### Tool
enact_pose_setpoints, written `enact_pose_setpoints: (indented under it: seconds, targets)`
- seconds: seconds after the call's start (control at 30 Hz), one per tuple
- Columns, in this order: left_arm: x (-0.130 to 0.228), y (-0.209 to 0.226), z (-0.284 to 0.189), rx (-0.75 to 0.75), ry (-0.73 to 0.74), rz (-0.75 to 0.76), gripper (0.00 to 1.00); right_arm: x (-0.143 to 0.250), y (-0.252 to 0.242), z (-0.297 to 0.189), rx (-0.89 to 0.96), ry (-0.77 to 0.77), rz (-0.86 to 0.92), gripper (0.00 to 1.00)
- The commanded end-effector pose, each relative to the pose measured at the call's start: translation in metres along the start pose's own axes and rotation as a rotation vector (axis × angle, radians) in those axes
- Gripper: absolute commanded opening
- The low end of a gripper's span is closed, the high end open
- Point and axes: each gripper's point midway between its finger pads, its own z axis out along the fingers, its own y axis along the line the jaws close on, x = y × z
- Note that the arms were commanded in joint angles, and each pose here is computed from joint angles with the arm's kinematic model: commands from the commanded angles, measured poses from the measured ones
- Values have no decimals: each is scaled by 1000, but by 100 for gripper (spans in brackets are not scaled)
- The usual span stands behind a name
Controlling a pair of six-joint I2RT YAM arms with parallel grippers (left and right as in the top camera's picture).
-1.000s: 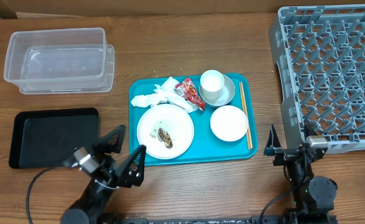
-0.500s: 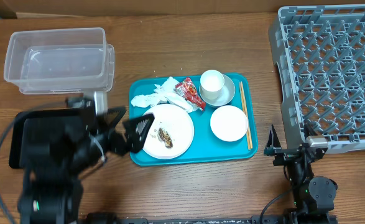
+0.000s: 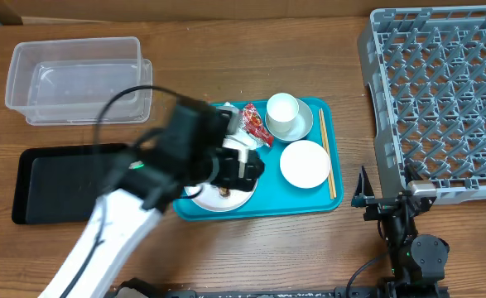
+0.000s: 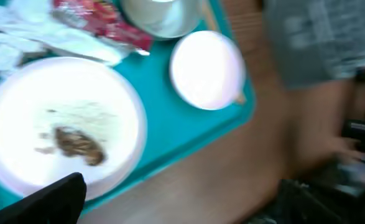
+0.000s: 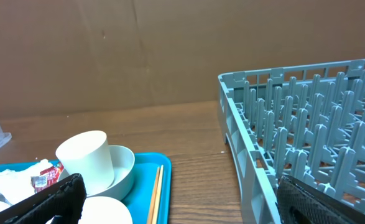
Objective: Sort waste into correct bins and load items into the dishwasher
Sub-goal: 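Move the left gripper over the white plate on the blue tray, then grasp the rim of the white plate with the left gripper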
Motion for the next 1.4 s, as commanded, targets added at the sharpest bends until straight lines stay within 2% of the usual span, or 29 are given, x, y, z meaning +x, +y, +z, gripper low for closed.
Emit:
enact_pose_setpoints:
  seconds: [0.0,0.23,0.3,0.37,0.43,0.63,0.8,1.07,1.13,1.37]
  targets:
    - [-20,29,11,-306,-84,35,100,1,-3,0,13,-7,8,100]
    - [0,17,69,-264,83,59,100,1,-3,0,13,-7,8,100]
    - [5,17,86,-256,124,55,88,1,-3,0,13,-7,8,100]
    - [7,22,101,-272,150,54,67,1,-3,0,13,-7,8,100]
    - [10,25,116,-285,171,55,59,1,-3,0,13,-7,8,100]
    - [16,50,142,-414,187,-29,55,1,-3,0,13,-7,8,100]
    - [25,56,164,-438,219,-80,50,1,-3,0,13,-7,8,100]
    - [28,37,179,-415,194,-72,48,1,-3,0,13,-7,8,100]
    - [28,39,179,-438,177,-96,43,1,-3,0,13,-7,8,100]
    - [29,47,181,-496,158,-118,44,1,-3,0,13,-7,8,100]
